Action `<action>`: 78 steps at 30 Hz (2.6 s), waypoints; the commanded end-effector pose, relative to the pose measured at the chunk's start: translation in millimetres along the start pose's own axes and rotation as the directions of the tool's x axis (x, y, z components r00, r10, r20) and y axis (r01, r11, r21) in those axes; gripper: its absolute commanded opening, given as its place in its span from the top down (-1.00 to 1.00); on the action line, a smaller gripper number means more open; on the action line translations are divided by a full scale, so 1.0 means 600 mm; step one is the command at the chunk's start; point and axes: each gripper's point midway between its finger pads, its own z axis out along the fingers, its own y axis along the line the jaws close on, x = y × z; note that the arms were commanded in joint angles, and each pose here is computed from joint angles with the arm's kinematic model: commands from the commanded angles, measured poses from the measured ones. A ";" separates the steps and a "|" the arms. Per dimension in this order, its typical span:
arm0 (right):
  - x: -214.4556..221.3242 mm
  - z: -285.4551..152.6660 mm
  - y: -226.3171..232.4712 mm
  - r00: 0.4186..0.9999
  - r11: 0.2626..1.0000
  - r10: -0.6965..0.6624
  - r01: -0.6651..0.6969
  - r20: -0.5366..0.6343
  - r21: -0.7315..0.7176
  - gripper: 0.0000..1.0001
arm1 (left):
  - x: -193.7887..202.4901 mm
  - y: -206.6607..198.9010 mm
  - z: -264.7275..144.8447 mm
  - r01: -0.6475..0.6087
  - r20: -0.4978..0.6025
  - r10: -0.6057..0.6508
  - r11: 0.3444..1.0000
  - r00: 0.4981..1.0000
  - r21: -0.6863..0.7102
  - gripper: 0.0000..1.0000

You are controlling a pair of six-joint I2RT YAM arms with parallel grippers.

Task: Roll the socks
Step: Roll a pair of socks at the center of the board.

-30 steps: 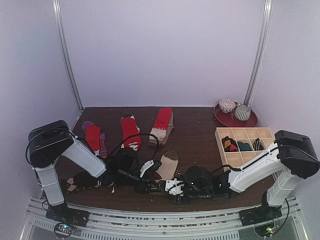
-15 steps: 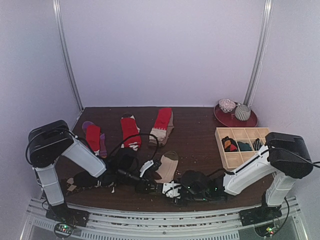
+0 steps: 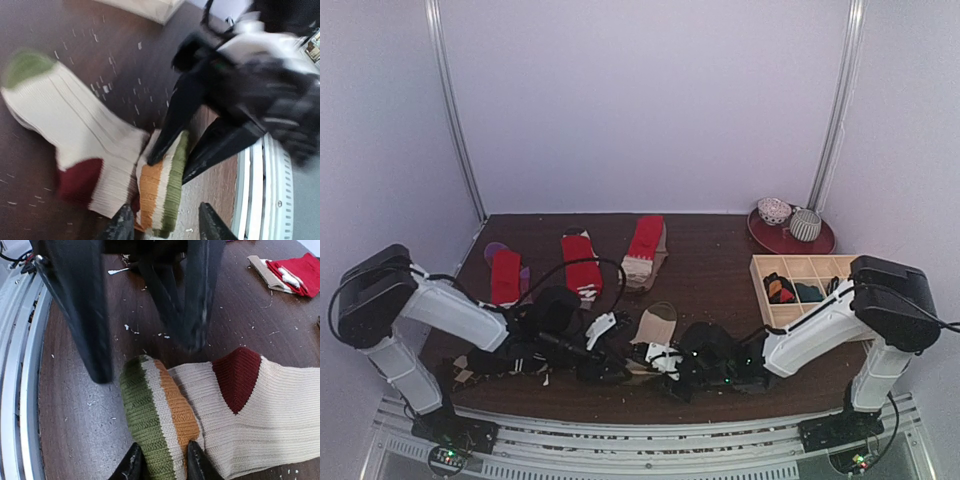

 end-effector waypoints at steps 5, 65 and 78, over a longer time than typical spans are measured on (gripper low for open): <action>0.163 -0.007 0.045 0.766 0.783 0.433 -0.581 -0.475 -0.223 0.42 | -0.077 -0.014 -0.059 -0.327 0.180 0.354 0.931 0.918 -0.160 0.04; 0.049 -0.011 -0.033 0.977 0.977 -0.190 0.197 -0.093 0.075 0.06 | 0.119 0.025 0.054 0.220 -0.253 -0.207 0.975 0.945 0.023 1.00; 0.101 -0.002 -0.004 0.868 0.873 0.398 -0.458 -0.296 -0.170 0.41 | -0.100 0.005 -0.061 -0.347 0.173 0.386 0.912 0.906 -0.218 0.07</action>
